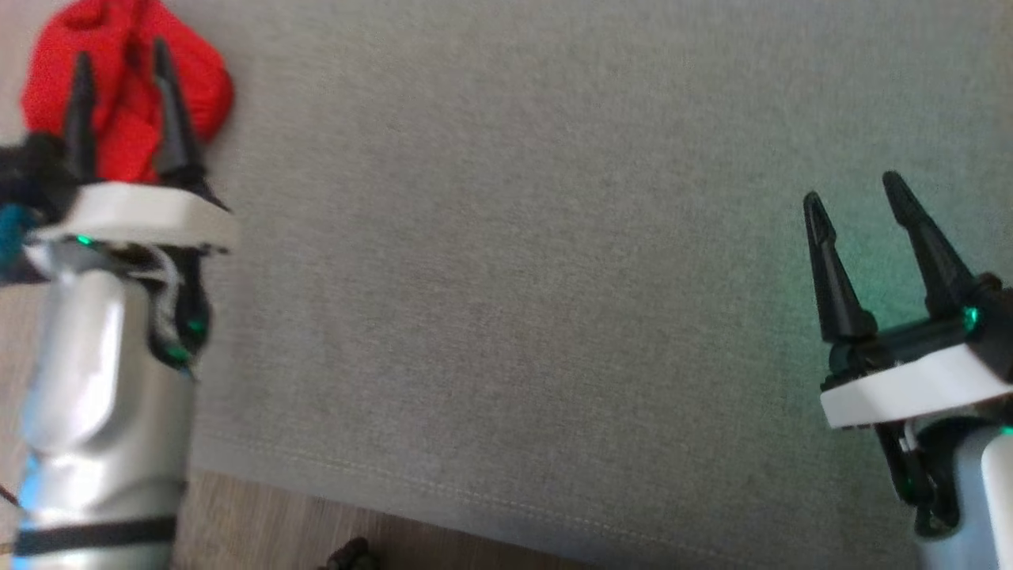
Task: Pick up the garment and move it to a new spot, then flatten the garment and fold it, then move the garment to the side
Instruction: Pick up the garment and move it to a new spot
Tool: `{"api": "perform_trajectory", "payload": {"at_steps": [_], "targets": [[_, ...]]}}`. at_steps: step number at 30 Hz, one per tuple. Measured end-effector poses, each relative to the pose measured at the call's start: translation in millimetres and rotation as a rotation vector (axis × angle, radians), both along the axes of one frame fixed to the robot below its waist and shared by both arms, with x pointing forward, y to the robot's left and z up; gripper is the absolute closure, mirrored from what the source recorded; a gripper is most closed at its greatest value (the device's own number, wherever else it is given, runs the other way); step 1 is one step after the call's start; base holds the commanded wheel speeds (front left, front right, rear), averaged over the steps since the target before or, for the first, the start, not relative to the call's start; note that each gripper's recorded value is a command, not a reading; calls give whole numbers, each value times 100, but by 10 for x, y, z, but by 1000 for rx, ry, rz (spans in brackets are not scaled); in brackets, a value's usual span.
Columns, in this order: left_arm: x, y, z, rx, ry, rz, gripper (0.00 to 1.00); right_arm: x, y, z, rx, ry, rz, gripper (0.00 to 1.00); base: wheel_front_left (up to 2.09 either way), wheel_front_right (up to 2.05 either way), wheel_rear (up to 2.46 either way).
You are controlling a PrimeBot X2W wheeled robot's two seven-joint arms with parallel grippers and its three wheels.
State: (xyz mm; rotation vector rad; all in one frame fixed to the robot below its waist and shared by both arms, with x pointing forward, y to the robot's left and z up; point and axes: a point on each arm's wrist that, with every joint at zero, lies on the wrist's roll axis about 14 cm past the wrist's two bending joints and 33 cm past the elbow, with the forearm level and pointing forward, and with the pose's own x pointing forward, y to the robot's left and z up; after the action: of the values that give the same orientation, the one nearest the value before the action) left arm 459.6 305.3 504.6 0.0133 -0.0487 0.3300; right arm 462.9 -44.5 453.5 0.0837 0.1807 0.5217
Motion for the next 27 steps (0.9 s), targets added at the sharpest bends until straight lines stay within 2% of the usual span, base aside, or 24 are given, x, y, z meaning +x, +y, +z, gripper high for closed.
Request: {"api": "perform_trajectory", "payload": {"at_steps": [8, 16, 19, 24, 27], "targets": [[118, 595, -740, -3, 240, 94, 0, 140, -100, -286, -18, 42, -11, 0, 0, 0, 0], [-183, 825, -1466, -84, 490, 134, 0, 191, -93, -440, -13, 73, 2, 0, 0, 0, 0], [-166, 866, -1502, -95, 523, 131, 100, 189, -82, -472, -12, 83, 8, 0, 0, 0, 0], [-137, 918, -1451, -81, 536, 126, 100, 217, -63, -429, -11, 69, 12, 0, 0, 0, 0], [-23, 946, -1201, -30, 469, 106, 100, 230, -67, -350, -12, 50, 9, 0, 0, 0, 0]]}}
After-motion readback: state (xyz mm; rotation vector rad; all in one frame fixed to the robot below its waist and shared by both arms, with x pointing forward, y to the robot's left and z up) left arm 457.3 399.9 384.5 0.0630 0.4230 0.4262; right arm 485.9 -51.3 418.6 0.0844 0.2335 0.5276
